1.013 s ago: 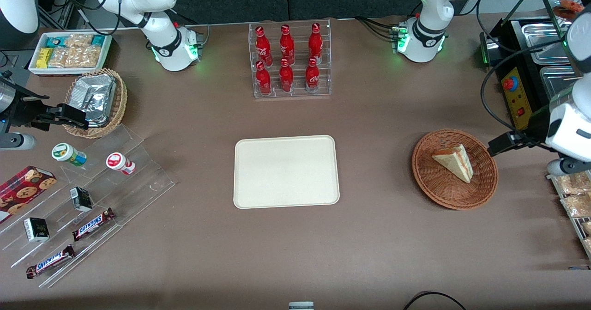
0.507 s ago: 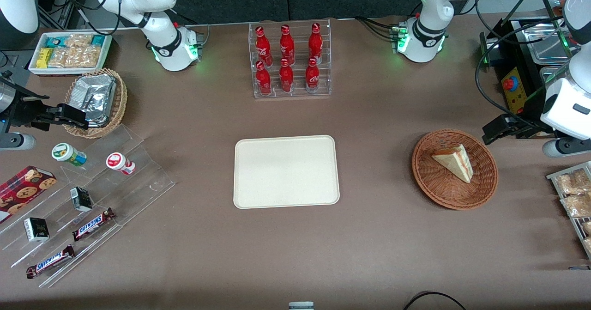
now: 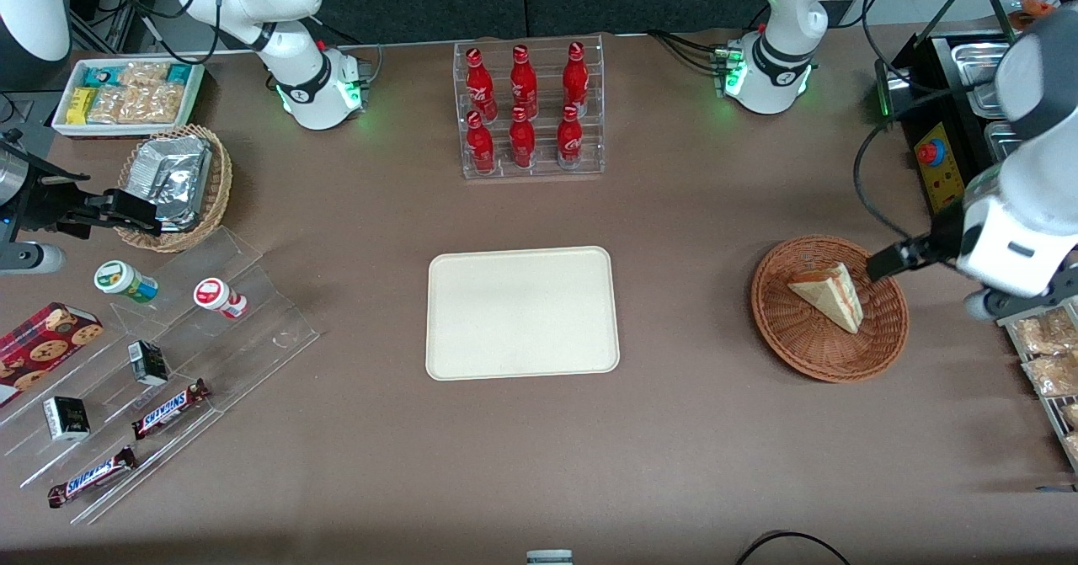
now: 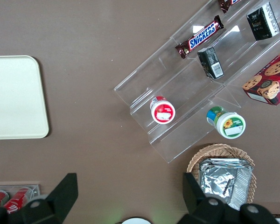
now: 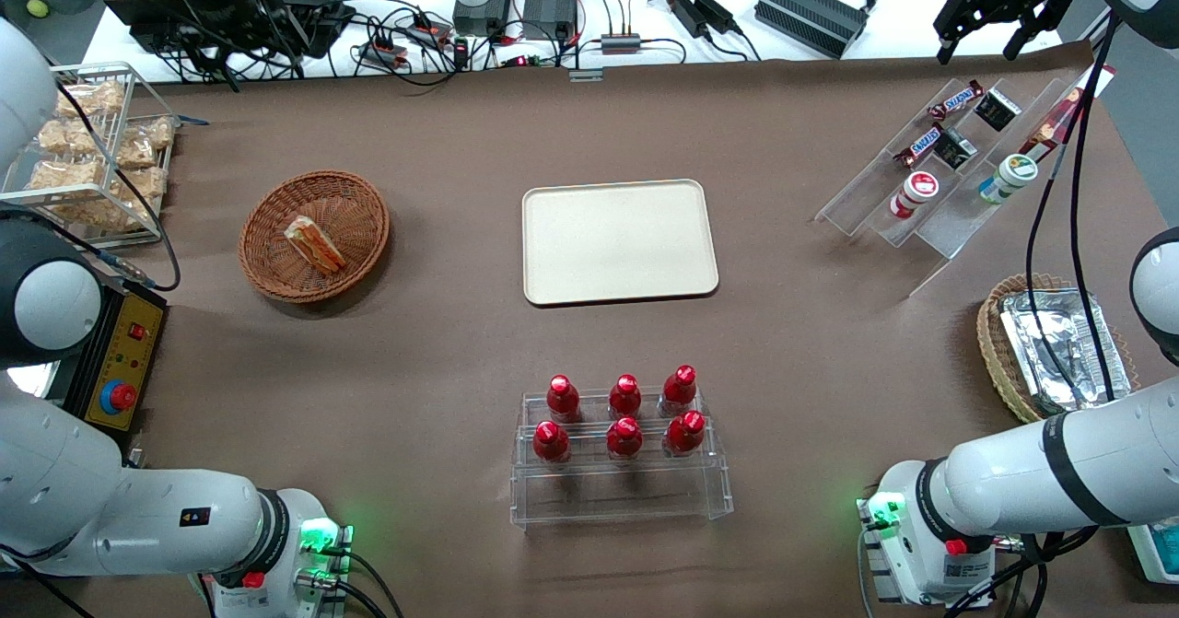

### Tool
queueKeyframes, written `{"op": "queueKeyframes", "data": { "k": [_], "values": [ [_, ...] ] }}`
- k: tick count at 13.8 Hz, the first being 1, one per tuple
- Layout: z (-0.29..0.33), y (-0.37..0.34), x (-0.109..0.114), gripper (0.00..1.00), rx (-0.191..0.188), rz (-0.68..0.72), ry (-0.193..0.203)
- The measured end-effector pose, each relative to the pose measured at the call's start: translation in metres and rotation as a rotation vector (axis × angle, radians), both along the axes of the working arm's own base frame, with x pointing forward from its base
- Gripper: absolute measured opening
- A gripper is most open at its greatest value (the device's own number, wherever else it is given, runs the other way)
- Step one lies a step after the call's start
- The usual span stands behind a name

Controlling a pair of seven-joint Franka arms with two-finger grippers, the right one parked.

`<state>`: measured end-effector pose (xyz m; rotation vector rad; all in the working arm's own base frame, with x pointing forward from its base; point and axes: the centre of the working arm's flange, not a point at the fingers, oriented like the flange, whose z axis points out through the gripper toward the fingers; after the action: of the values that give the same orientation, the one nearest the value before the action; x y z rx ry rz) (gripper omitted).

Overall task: Place sandwich from basket to tray
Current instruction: 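Lower the open left gripper around the wrapped sandwich in the basket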

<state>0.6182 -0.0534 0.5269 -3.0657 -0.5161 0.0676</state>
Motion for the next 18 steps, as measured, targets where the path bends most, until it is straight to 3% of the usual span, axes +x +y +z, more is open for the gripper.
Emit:
{"op": "queueKeyframes", "data": {
  "k": [8,18],
  "values": [
    [-0.104,0.013,-0.004,1.00,0.005,0.340,-0.056],
    [-0.132,0.018,-0.013,1.00,0.000,0.373,-0.073]
  ]
}}
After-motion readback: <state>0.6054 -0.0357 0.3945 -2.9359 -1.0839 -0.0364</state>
